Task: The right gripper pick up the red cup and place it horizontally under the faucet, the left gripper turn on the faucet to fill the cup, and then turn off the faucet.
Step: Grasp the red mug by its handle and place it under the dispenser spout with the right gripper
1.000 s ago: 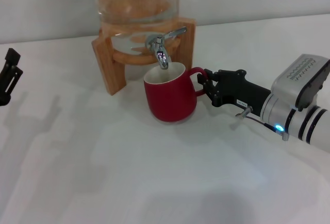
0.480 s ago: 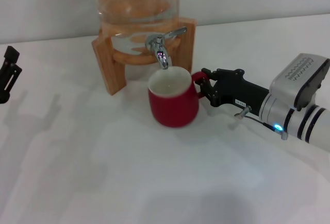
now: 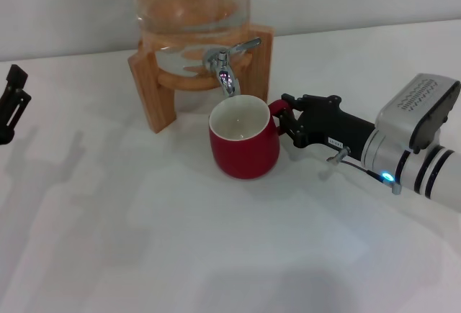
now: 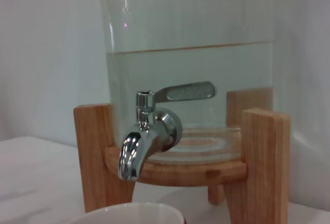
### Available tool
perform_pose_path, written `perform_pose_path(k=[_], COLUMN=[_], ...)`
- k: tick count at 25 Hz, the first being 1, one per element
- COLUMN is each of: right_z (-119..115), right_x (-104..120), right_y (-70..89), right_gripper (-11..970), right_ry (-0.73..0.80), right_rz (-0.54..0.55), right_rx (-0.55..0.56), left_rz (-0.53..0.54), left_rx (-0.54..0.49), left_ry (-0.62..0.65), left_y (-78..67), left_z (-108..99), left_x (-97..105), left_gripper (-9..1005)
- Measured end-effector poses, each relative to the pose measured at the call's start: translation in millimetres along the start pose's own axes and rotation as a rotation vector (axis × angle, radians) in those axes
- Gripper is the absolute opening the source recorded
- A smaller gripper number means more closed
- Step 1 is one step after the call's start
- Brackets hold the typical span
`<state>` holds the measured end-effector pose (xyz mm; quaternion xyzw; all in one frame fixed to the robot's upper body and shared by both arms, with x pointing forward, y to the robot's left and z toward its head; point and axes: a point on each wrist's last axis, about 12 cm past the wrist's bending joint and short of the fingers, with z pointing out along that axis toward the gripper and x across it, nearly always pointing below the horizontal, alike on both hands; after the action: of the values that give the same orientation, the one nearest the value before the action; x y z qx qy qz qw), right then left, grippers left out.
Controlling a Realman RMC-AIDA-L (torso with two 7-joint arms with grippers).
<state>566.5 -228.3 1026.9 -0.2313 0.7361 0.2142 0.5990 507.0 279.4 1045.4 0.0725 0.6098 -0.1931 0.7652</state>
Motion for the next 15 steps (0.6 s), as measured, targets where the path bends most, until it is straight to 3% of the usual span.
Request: perform_pose_path(k=[15], right_z=[9.3], right_x=[-3.4], right_y=[3.4], right_gripper=[205], right_ry=[0.015], right_rz=[0.010], right_rx=[0.007], left_rz=[0.000], left_rx=[0.004], left_ry=[0.003], left_y=[-0.6], left_z=[0.0], left_x=[0.5], left_gripper=[859])
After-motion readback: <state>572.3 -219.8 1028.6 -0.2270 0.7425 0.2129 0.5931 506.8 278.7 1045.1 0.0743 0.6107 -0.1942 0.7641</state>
